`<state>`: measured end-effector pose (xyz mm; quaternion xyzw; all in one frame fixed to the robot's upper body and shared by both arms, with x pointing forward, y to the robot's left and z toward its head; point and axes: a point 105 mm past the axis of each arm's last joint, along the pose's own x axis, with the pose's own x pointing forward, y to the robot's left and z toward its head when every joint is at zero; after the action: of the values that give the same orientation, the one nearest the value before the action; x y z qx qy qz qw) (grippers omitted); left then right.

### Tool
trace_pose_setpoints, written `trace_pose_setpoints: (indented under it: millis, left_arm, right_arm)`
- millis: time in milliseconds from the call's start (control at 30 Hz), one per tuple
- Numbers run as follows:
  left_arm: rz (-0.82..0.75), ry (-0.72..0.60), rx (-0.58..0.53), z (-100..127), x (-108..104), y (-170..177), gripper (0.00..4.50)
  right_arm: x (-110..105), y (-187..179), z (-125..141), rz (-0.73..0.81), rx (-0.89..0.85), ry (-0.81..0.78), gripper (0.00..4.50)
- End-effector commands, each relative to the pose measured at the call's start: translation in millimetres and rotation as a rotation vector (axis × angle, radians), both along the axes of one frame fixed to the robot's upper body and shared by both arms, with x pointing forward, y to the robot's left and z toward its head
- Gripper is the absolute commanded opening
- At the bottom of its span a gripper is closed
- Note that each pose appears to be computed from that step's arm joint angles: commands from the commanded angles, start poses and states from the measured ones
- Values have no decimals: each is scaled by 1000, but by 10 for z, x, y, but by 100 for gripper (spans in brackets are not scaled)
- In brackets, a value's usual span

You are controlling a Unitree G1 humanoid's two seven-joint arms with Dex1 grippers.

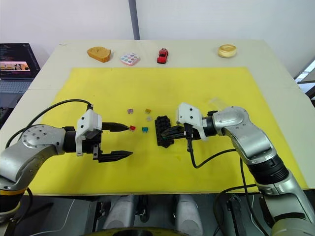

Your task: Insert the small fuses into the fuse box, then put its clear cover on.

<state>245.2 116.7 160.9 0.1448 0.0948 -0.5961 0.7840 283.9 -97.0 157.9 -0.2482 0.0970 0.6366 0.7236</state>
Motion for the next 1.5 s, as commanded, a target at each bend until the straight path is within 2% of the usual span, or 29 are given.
trace_pose_setpoints:
  millis: [33,700,1167,1267,1367,1500]
  left_arm:
    - [-8,-41,-6,108,-24,-19,450]
    - [23,-52,0,59,48,45,450]
    - [30,-64,3,49,78,61,450]
    - [46,-53,-7,62,98,94,450]
    - [110,-24,-48,176,199,242,450]
    - [213,7,-62,287,310,549,450]
  right_arm:
    - [-6,36,56,23,-7,-44,2]
    - [-8,-63,-331,-3,-79,22,2]
    - [23,-114,-359,-16,-84,16,2]
    - [17,-109,-278,-11,-51,16,2]
    - [20,-91,73,-15,85,25,2]
    - [-14,-218,417,-68,184,88,2]
